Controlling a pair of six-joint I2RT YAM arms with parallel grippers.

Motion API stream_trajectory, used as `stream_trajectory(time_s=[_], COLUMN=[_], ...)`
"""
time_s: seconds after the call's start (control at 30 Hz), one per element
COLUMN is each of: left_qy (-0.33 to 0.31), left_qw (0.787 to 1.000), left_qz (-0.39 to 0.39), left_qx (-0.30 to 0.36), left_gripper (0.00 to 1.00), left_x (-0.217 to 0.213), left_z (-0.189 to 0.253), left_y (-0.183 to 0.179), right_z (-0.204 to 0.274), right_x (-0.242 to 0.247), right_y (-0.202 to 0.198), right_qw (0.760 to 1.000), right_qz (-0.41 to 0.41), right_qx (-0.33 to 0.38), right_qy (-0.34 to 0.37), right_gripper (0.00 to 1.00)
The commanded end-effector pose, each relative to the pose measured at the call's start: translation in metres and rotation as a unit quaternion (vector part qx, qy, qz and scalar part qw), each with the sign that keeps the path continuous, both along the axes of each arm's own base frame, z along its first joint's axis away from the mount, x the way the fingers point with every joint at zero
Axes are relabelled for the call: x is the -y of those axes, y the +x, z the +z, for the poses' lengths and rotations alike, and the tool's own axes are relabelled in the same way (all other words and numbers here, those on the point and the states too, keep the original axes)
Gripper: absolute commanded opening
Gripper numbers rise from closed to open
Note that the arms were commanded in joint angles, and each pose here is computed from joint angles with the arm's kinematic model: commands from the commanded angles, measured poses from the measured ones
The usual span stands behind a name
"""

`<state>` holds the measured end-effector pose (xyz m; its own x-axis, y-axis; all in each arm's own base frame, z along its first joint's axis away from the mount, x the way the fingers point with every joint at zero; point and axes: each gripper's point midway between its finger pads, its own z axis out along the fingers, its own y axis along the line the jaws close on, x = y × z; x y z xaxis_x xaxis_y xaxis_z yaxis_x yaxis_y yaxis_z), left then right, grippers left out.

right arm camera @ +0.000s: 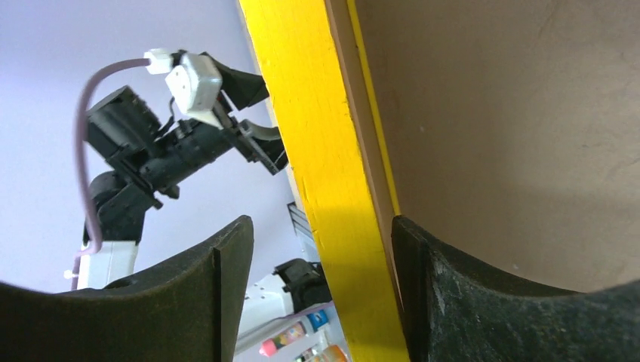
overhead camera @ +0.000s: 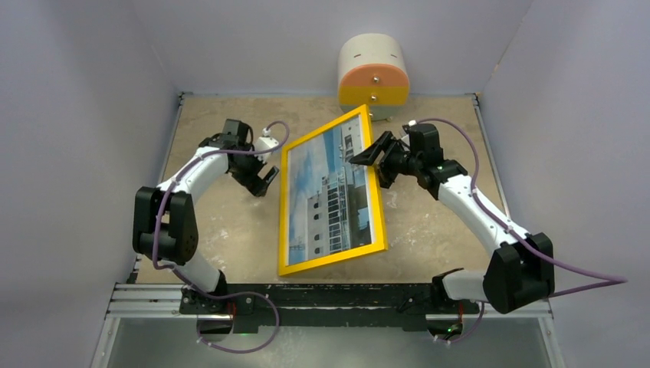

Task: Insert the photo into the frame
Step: Turn over the photo frame at the center of the board.

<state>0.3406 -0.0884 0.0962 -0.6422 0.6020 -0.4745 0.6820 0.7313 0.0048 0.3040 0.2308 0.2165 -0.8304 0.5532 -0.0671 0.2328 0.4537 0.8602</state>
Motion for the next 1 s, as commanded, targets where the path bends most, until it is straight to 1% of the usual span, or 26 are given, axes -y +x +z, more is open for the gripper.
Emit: stream_trajectory(time_s=[0.0, 0.13, 0.27, 0.37, 0.47, 0.63, 0.77, 0.87, 0.97], left_qy=[0.074, 0.096, 0.078, 0.075, 0.074, 0.072, 0.077, 0.077, 0.072], left_qw=[0.996, 0.995, 0.997, 0.997, 0.997, 0.997, 0.997, 0.997, 0.997], left_qz=[0.006, 0.008, 0.007, 0.008, 0.006, 0.005, 0.005, 0.007, 0.01], left_qx=[0.039, 0.018, 0.004, 0.0, -0.005, -0.016, -0.016, -0.015, -0.017], left_gripper=[1.0, 1.0, 1.0, 1.0, 1.0, 1.0, 1.0, 1.0, 1.0], left_x=[-0.033, -0.045, -0.039, -0.038, -0.038, -0.038, -0.04, -0.042, -0.04], left_z=[-0.027, -0.053, -0.067, -0.073, -0.079, -0.086, -0.087, -0.088, -0.088], left_y=[0.014, 0.005, -0.002, -0.003, -0.006, -0.014, -0.018, -0.018, -0.015], right_z=[0.004, -0.028, -0.052, -0.068, -0.087, -0.123, -0.153, -0.163, -0.17], right_x=[-0.002, 0.002, 0.004, 0.006, 0.011, 0.011, 0.01, 0.012, 0.018], right_y=[-0.011, -0.015, -0.018, -0.02, -0.019, -0.009, -0.001, 0.009, 0.014], right_qw=[0.999, 0.999, 1.0, 1.0, 0.999, 0.997, 0.994, 0.993, 0.991], right_qz=[0.034, 0.031, 0.024, 0.019, 0.015, 0.027, 0.031, 0.012, 0.001], right_qx=[0.028, 0.009, -0.002, -0.01, -0.017, -0.03, -0.056, -0.052, -0.054], right_qy=[0.003, -0.013, -0.012, -0.02, -0.044, -0.071, -0.086, -0.1, -0.125], right_gripper=[0.67, 0.64, 0.63, 0.63, 0.63, 0.64, 0.64, 0.67, 0.73])
